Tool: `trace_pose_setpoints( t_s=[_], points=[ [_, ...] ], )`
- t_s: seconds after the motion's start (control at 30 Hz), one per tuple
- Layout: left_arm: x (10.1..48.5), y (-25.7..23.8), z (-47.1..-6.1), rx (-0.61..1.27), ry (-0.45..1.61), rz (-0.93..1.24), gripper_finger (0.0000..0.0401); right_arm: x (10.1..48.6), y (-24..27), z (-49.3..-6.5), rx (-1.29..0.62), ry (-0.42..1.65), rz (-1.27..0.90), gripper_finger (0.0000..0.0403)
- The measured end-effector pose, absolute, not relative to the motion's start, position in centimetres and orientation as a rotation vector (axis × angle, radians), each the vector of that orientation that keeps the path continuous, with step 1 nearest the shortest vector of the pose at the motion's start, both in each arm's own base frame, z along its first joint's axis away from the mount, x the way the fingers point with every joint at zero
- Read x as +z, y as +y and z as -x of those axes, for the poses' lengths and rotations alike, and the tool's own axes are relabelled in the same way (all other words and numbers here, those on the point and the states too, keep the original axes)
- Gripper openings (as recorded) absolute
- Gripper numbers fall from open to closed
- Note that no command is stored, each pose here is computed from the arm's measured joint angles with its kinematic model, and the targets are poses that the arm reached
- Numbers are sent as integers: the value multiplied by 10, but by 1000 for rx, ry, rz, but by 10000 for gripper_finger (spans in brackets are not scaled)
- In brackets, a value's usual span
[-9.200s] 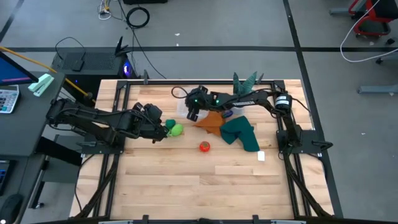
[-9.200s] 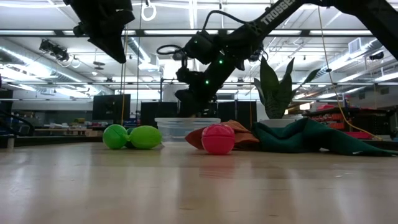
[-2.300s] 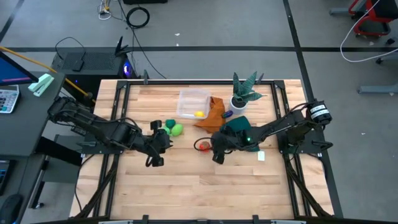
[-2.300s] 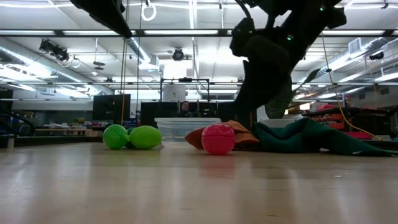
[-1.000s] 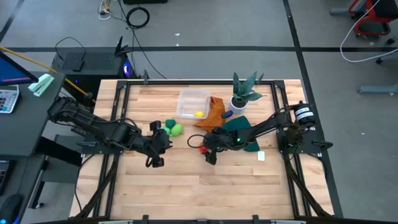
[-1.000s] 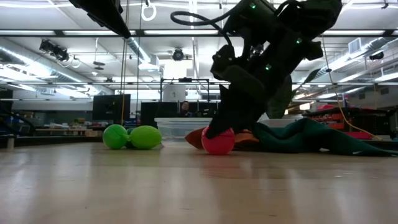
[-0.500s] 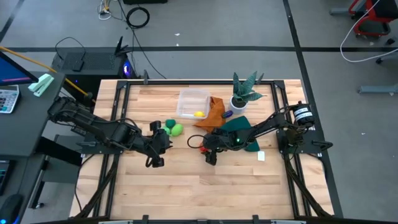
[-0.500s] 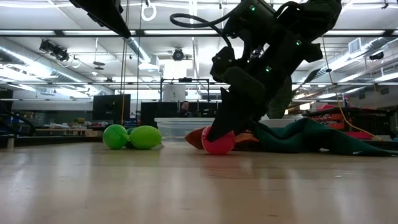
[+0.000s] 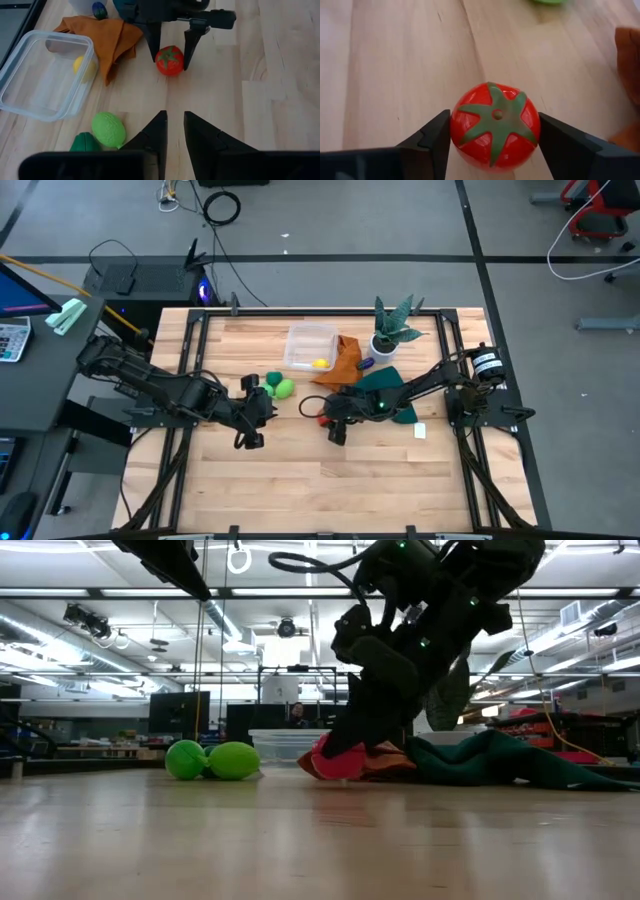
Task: Pick and placing Produce into tupperware
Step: Put the red tomato into the transparent container
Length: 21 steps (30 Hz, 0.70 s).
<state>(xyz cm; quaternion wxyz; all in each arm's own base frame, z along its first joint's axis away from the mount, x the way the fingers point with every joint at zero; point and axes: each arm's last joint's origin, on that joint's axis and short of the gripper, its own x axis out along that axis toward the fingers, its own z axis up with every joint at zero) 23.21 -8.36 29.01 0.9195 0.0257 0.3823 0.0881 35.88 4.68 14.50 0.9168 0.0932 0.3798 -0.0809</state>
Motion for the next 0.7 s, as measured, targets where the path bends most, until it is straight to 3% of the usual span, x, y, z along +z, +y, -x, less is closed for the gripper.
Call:
trace_pose_setpoints(
  t_s=[0.43, 0.7],
  points=[
    [290, -84, -233, 186, 779, -36, 74, 186, 47, -382, -152, 792, -66, 219],
    [291, -84, -232, 186, 776, -35, 70, 204, 21, -392, -215, 773, -27, 219]
  ],
)
